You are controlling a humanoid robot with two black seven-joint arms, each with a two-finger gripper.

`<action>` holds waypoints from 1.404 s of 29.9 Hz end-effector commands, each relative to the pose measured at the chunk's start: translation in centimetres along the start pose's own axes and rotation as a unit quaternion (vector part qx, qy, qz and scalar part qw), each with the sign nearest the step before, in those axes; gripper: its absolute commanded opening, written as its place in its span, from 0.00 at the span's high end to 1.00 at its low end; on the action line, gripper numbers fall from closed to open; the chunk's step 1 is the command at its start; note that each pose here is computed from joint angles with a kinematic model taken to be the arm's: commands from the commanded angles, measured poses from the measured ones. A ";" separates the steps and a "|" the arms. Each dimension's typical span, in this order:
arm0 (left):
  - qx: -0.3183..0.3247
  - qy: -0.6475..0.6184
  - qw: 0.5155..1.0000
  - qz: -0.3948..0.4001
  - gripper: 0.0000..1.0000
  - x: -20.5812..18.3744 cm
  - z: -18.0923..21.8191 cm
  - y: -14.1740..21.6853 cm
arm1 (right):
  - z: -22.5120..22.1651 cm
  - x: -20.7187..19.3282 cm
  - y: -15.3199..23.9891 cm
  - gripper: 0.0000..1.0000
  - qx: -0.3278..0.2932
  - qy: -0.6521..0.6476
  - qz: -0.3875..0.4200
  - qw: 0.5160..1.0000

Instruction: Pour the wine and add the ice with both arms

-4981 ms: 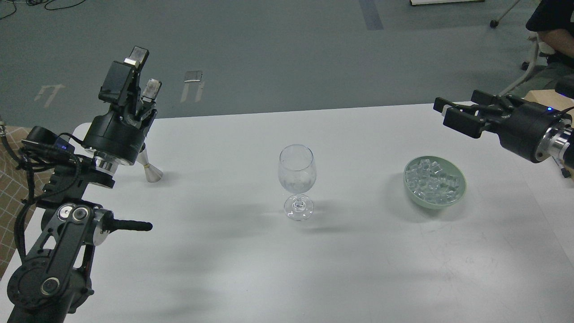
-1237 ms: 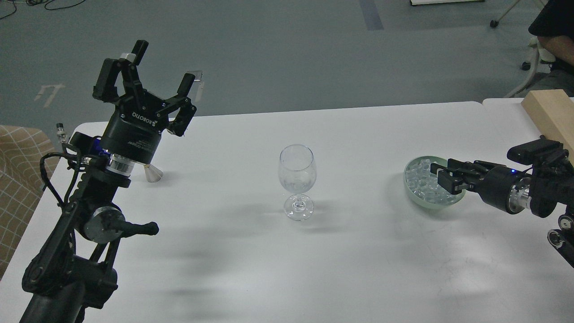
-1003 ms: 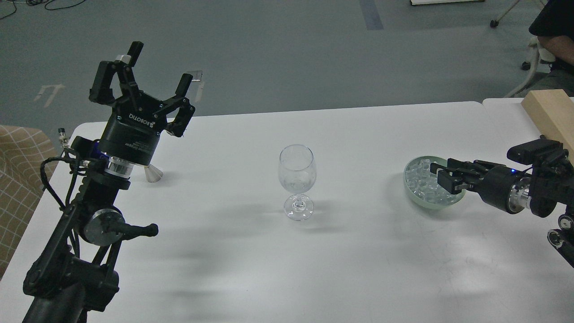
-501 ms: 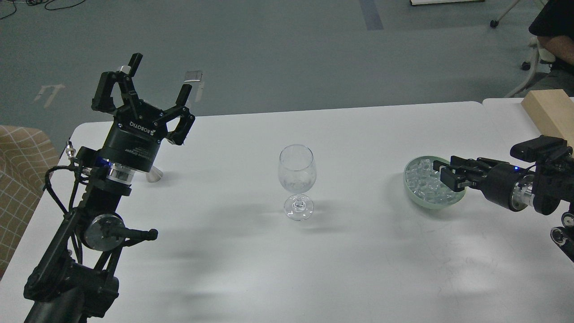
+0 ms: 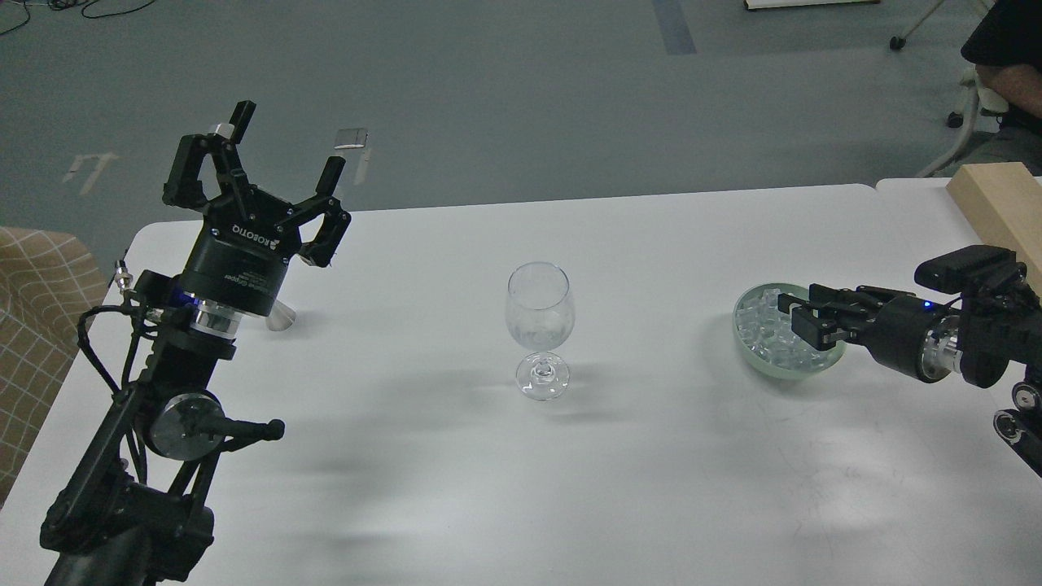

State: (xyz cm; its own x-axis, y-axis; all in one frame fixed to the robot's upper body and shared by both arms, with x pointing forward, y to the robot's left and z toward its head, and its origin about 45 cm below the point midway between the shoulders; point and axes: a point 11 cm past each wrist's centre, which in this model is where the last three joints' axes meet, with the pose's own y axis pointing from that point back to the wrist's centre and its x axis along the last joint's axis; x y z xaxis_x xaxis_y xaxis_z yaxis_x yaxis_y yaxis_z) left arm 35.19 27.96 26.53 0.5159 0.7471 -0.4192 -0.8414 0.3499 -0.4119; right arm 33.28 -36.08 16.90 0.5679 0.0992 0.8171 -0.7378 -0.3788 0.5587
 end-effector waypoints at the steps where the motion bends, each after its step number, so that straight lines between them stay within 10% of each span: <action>1: 0.001 -0.001 1.000 -0.001 0.02 0.0 0.0 0.0 | 0.4 0.3 0.2 0.51 -0.003 0.016 -0.009 1.000; 42: -0.001 -0.003 1.000 -0.001 0.02 0.1 0.2 -0.1 | -1.0 -1.8 -2.8 0.51 0.015 0.031 -0.064 0.997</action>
State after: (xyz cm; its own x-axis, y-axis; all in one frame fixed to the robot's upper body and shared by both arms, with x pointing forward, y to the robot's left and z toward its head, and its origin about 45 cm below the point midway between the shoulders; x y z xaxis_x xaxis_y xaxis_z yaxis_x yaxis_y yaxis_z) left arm 35.33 28.19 26.73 0.5161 0.7500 -0.4137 -0.8401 0.3490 -0.4153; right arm 33.95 -34.40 14.29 0.6265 0.2030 0.7525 -0.6544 -0.3875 0.6493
